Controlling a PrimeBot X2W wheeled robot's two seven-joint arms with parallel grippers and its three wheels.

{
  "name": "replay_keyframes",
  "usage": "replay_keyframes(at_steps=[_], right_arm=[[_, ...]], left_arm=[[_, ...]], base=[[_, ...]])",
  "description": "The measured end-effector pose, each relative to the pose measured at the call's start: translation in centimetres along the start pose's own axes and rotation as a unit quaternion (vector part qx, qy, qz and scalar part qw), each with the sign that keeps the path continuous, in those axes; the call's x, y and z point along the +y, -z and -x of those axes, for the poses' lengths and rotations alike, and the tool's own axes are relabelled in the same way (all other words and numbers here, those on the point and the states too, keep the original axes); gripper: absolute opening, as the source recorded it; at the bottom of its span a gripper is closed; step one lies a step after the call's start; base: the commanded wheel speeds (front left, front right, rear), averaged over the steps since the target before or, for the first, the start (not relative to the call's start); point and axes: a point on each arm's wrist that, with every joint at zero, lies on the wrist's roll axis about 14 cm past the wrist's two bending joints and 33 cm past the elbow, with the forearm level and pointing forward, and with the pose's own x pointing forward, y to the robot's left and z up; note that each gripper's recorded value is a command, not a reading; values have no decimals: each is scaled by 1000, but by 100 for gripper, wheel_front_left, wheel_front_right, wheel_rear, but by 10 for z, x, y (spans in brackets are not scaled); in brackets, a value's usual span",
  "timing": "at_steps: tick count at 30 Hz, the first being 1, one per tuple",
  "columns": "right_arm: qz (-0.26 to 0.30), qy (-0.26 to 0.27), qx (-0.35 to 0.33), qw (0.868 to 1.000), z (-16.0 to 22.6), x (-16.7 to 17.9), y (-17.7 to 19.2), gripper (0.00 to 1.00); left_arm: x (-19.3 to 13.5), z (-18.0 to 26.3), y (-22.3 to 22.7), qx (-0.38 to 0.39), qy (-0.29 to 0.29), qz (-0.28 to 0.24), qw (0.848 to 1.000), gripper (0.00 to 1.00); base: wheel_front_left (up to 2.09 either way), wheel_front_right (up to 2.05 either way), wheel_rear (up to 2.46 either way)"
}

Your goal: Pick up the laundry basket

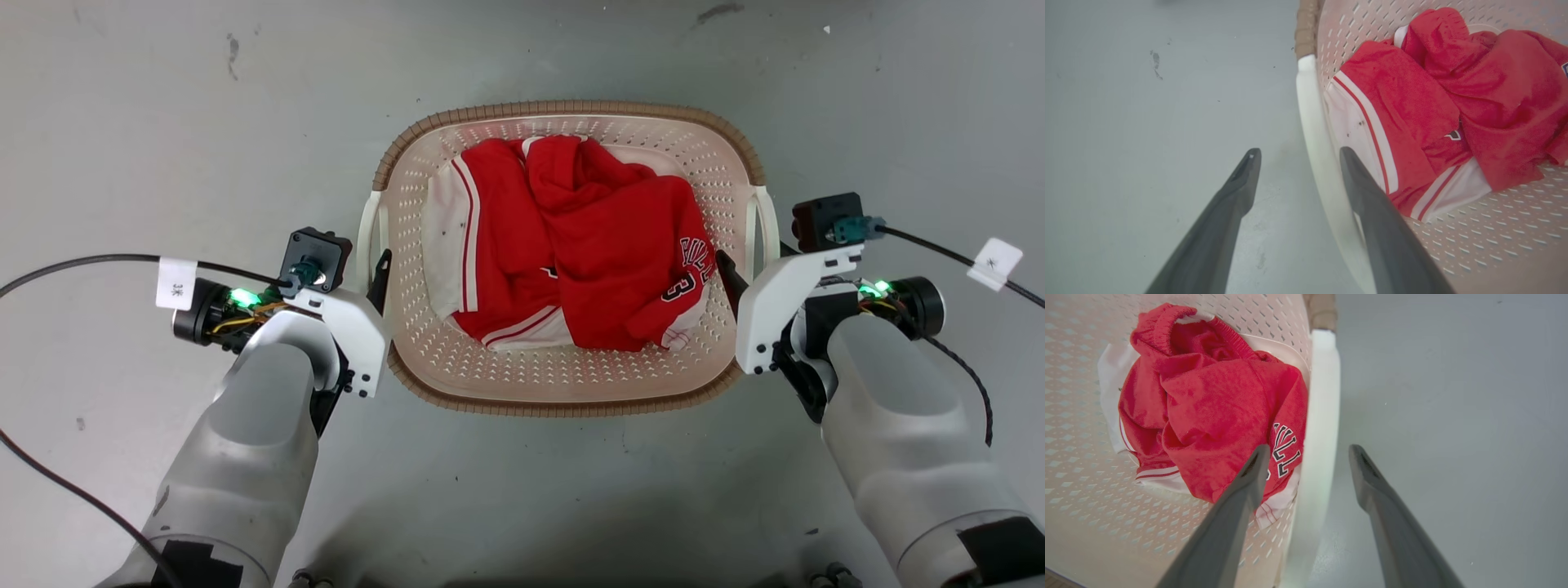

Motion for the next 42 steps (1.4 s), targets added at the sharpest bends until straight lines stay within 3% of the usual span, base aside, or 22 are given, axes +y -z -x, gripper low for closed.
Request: replay_keyframes(at_steps=[5, 15, 30, 31, 32, 33, 42], right_arm=[[32, -3, 29, 999, -11, 0, 4, 100], [24, -7, 56, 998, -21, 1, 11, 100], [12, -11, 78, 997, -25, 4, 21, 100], [11, -11, 80, 997, -25, 4, 22, 69], [9, -11, 82, 997, -25, 5, 23, 11], [8, -12, 83, 996, -25, 5, 23, 0], [1, -12, 86, 996, -23, 7, 23, 0]], left_arm=[[-2, -9, 5, 15, 10, -10, 1000, 100], [-14, -17, 19, 52, 35, -30, 998, 100], [-20, -17, 32, 83, 48, -20, 995, 100], [-22, -17, 32, 85, 51, -19, 995, 36], [-24, -17, 32, 85, 53, -18, 995, 0], [-24, -17, 31, 83, 55, -17, 995, 0], [-27, -15, 27, 81, 62, -6, 995, 0]], base=[[0, 0, 0], [0, 0, 0], [0, 0, 0], [0, 0, 0], [0, 0, 0], [0, 0, 0], [0, 0, 0]])
